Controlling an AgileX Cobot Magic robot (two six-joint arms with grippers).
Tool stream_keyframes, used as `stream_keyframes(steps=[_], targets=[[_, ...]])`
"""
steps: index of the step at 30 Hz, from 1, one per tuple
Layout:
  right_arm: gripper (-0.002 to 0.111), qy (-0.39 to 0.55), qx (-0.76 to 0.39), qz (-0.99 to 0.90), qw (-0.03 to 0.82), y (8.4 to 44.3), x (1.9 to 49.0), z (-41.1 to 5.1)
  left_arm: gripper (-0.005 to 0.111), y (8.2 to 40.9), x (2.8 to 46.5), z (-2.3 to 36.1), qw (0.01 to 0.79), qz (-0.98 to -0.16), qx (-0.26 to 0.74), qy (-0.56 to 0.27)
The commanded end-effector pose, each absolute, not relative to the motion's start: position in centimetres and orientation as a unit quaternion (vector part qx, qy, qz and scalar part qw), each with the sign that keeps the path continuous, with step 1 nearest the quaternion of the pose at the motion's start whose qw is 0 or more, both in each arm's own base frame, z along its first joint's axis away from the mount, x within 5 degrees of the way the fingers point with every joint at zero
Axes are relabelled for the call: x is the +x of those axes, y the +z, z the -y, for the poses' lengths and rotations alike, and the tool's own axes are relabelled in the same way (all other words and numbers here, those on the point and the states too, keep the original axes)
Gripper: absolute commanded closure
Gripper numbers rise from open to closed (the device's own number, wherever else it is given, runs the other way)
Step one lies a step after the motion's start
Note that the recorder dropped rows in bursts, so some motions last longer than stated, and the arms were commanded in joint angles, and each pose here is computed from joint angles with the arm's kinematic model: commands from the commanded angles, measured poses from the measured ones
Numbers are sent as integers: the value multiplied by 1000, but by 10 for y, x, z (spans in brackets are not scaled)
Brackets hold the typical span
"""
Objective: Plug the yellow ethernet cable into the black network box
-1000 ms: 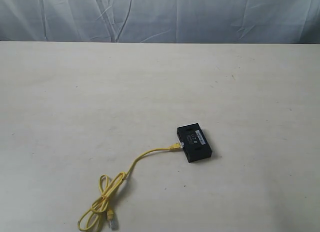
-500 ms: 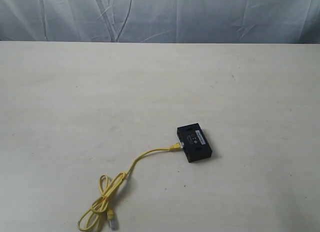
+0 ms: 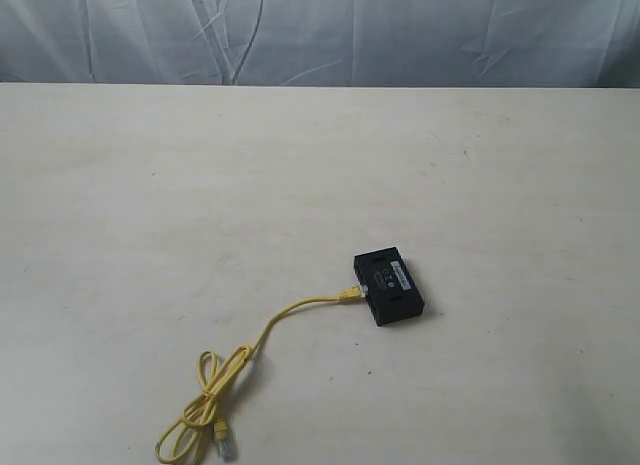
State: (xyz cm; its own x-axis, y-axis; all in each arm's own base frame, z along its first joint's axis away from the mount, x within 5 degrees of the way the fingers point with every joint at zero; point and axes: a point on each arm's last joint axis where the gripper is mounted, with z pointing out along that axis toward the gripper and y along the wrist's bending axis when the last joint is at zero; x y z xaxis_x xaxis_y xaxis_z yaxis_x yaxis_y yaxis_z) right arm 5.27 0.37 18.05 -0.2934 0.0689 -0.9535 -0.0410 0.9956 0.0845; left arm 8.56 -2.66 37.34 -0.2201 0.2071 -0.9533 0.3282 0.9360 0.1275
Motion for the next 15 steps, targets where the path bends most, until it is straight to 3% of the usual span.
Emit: stream_keyframes(steps=[1, 12, 15], targets=[[109, 43, 11, -799, 600, 180, 53, -3, 107, 373, 85, 26, 604, -777, 167, -52], [109, 40, 9, -798, 602, 180, 53, -3, 107, 373, 85, 25, 606, -775, 176, -36], [109, 40, 9, -798, 602, 180, 53, -3, 107, 364, 83, 16, 603, -786, 134, -18]])
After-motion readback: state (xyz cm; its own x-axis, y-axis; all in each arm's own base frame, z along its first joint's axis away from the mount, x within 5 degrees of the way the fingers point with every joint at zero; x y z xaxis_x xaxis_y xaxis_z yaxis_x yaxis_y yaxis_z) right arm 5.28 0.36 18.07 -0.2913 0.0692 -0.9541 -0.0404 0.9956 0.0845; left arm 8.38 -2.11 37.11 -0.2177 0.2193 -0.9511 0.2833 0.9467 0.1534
